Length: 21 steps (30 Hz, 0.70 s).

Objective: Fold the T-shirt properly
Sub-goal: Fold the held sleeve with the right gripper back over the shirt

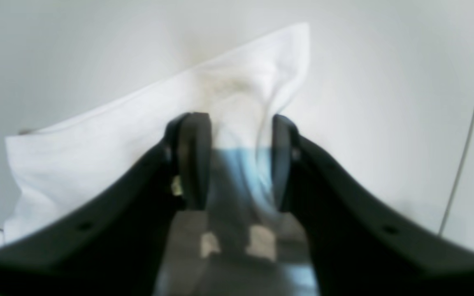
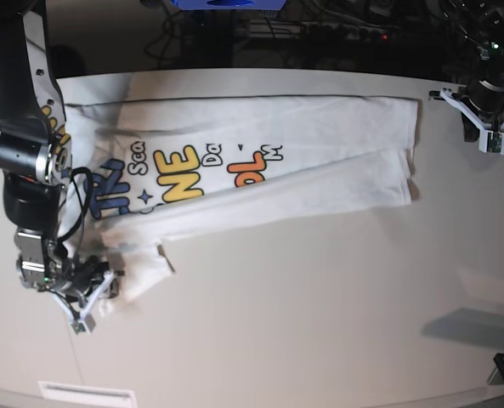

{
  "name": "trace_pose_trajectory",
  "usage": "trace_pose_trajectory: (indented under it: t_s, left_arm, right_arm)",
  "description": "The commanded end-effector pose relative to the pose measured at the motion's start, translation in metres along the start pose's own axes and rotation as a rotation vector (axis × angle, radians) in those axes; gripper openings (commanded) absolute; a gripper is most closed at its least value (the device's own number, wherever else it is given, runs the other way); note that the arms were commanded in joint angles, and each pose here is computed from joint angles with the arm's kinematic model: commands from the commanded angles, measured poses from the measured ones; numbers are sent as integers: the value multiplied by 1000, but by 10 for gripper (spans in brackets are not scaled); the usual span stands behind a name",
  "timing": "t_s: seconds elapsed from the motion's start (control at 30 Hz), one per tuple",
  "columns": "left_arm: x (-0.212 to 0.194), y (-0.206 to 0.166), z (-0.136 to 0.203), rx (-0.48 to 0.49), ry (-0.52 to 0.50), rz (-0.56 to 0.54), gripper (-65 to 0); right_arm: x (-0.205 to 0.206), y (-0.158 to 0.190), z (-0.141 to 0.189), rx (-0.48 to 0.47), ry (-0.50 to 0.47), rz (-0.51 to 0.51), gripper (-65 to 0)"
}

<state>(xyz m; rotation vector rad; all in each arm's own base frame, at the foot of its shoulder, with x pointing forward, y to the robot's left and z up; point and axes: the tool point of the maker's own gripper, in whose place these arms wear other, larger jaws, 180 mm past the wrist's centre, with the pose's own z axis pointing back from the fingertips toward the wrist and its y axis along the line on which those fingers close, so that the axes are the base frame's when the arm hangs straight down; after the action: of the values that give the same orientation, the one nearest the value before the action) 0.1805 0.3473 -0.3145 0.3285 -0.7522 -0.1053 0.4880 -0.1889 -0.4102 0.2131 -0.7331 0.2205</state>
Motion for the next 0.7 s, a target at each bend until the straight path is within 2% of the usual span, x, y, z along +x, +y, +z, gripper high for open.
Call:
trace_pose_trajectory:
  t_s: [0.0,0.07,0.1,0.5,0.67]
  left_arm:
    - [10,5,2,15,-32,-11,-650]
    - [10,5,2,14,-33,-12,-650]
    - [10,5,2,14,-33,-12,-650]
    - [11,5,1,15,-33,-12,-650]
    - [11,5,1,15,-34,-12,-650]
  right_arm:
    - [32,-7,8,-12,-74,11,-534]
    - [32,-7,8,-12,-74,11,-635]
    - [32,-7,8,-12,-74,11,-650]
    - [20,-12,8,-20,-52,6,-647]
    - [16,-15,12,-45,-75,38,-647]
